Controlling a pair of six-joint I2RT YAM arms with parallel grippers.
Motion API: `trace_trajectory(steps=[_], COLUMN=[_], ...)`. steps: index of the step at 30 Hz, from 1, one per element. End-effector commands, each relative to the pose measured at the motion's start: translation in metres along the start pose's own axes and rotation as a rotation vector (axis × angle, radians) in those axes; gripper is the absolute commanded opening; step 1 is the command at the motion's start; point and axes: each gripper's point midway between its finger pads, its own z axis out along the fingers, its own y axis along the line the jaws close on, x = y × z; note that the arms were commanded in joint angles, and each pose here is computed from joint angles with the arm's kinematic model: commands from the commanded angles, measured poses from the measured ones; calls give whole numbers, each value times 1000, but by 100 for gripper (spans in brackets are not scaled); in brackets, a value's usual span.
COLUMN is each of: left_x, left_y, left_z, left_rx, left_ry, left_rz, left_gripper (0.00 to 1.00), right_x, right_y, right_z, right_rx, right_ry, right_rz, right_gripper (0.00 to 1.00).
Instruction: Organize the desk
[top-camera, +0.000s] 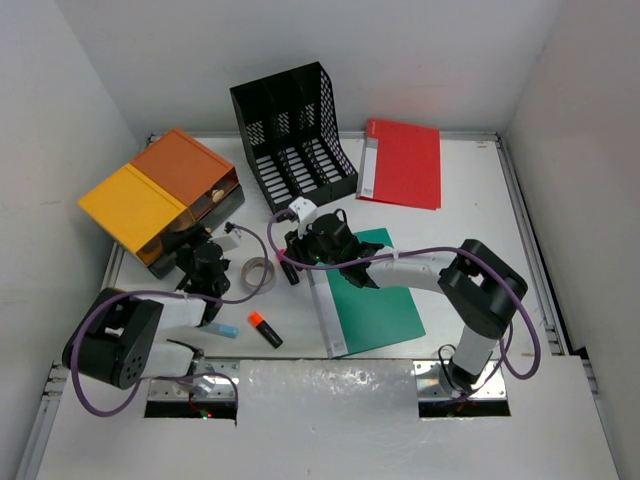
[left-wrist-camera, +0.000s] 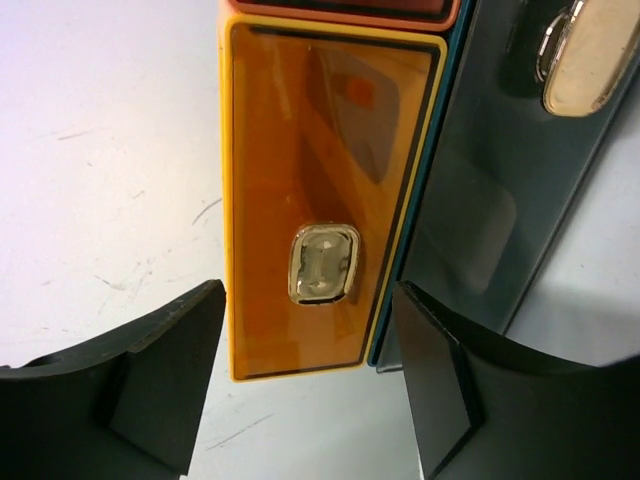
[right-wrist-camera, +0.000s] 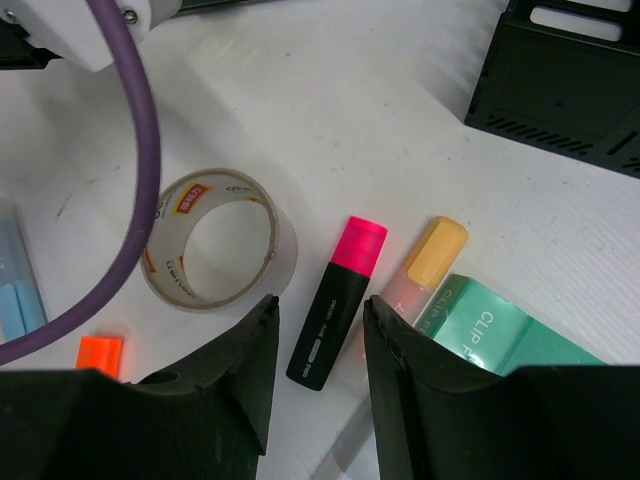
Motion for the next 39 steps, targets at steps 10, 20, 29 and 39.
trace_trajectory(steps=[10,20,29,39], left_x=[0,0,-4,-16], left_y=[12,15,-5,10], left_z=[4,3,7,12], left_rx=[-100,-143,-123,-181], left_ry=[62,46,-12,-23], left_rz=[-13,-47,1,0], left_gripper=[63,63,56,49], right_x=[-27,-29,-50,-50], right_y=[3,3,-3,0], right_z=[-8,-9,-13,-12], right_rx=[-35,-22,31,18], right_ry=[-64,6,-12,-9], right_rz=[-18,-8,12,33], right_gripper=[39,39,39,39])
